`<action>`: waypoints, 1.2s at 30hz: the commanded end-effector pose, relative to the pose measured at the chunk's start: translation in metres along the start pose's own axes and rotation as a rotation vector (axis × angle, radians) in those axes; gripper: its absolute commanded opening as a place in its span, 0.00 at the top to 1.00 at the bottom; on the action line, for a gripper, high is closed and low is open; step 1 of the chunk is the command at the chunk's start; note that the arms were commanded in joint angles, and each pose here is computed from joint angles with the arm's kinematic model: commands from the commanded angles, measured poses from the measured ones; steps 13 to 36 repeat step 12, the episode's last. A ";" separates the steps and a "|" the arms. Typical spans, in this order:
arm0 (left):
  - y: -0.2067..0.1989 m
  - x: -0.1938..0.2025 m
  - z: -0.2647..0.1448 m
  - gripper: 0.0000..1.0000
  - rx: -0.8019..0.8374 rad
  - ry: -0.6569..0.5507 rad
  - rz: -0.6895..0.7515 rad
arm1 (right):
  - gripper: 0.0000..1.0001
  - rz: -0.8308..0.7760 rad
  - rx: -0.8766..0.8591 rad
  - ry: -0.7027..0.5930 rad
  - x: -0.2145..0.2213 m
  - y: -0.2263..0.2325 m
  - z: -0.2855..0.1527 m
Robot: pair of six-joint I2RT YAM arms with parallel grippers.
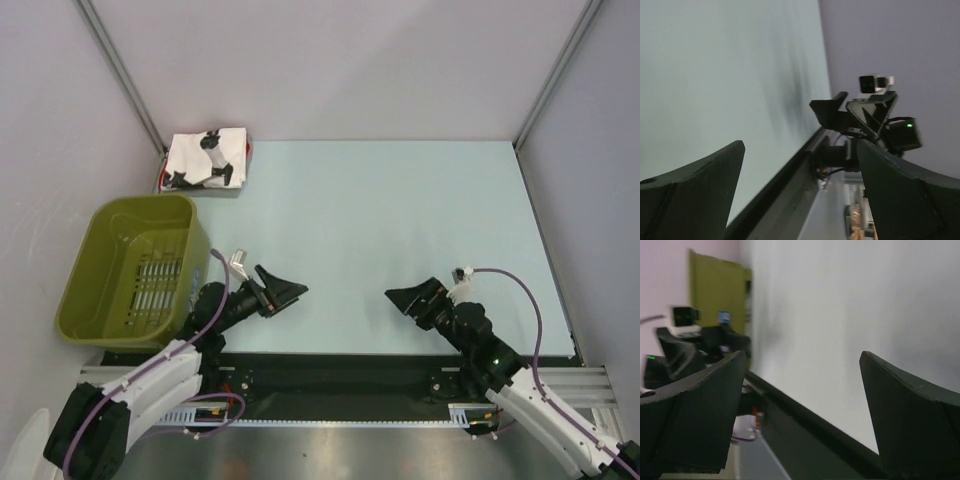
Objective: Fold and stack the t-shirts
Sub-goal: Reset both grippers
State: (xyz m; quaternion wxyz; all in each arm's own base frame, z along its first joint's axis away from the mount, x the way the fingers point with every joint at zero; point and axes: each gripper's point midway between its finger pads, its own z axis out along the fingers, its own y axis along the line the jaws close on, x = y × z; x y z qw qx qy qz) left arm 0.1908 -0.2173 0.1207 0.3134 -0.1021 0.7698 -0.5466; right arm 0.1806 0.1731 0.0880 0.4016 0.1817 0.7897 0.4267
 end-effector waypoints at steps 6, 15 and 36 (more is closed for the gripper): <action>-0.042 0.027 -0.048 0.00 0.380 -0.015 -0.185 | 0.00 0.321 0.036 0.000 0.016 -0.022 0.001; -0.090 0.029 -0.076 0.00 0.599 0.021 -0.150 | 0.00 0.198 -0.173 0.065 0.022 0.021 -0.005; -0.090 0.029 -0.076 0.00 0.599 0.021 -0.150 | 0.00 0.198 -0.173 0.065 0.022 0.021 -0.005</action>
